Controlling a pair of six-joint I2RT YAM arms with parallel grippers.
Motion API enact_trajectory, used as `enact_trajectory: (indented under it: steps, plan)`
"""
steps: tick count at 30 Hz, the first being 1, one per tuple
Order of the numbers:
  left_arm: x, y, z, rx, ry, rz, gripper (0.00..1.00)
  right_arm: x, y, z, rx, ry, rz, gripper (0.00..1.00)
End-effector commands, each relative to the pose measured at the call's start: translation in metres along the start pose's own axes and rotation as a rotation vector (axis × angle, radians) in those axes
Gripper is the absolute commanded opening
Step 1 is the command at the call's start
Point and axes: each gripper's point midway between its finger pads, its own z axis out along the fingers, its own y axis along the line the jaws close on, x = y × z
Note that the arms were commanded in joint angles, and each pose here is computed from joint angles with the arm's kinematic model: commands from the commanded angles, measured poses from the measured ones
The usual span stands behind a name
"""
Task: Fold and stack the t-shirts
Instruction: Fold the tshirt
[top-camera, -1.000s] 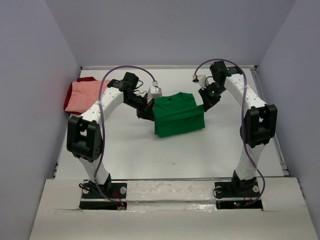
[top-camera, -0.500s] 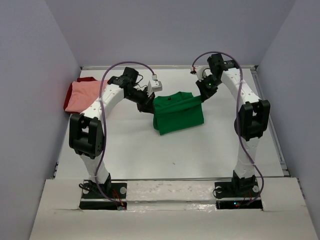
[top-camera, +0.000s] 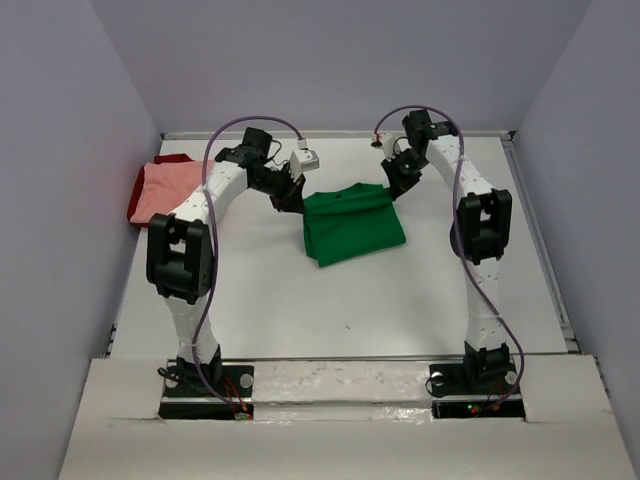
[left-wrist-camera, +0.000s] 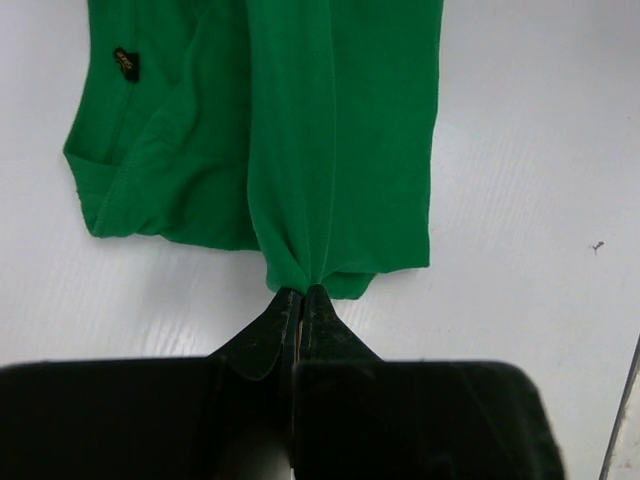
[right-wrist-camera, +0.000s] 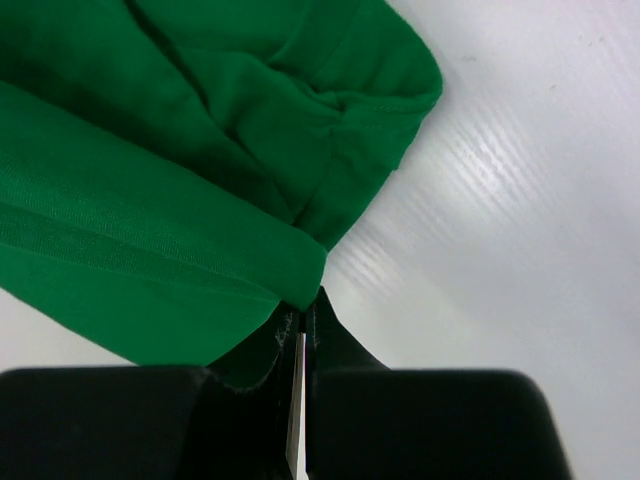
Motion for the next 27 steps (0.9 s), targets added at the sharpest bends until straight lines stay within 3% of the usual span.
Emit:
enact_trajectory:
  steps: [1,17,18,22,24,27]
  plan:
    - [-0.016,0.025,-0.008,-0.071,-0.033,-0.006,0.00,-0.022,-0.029,-0.001,0.089,-0.066,-0.050,0.00]
    - [0.014,0.074,0.027,-0.160,0.009,-0.086,0.00,-0.044,-0.070,0.037,0.202,-0.133,-0.091,0.01]
    - [0.012,0.082,0.027,-0.192,0.000,-0.077,0.00,-0.045,-0.073,0.038,0.209,-0.136,-0.092,0.19]
    - [0.015,0.095,0.026,-0.286,-0.008,-0.099,0.48,-0.053,-0.082,0.038,0.247,-0.159,-0.086,0.76]
    - [0.005,0.103,0.019,-0.343,-0.034,-0.094,0.62,-0.058,-0.084,0.033,0.263,-0.175,-0.087,0.94]
    - [-0.007,0.107,0.007,-0.400,-0.064,-0.103,0.81,-0.066,-0.085,0.019,0.286,-0.200,-0.086,0.99]
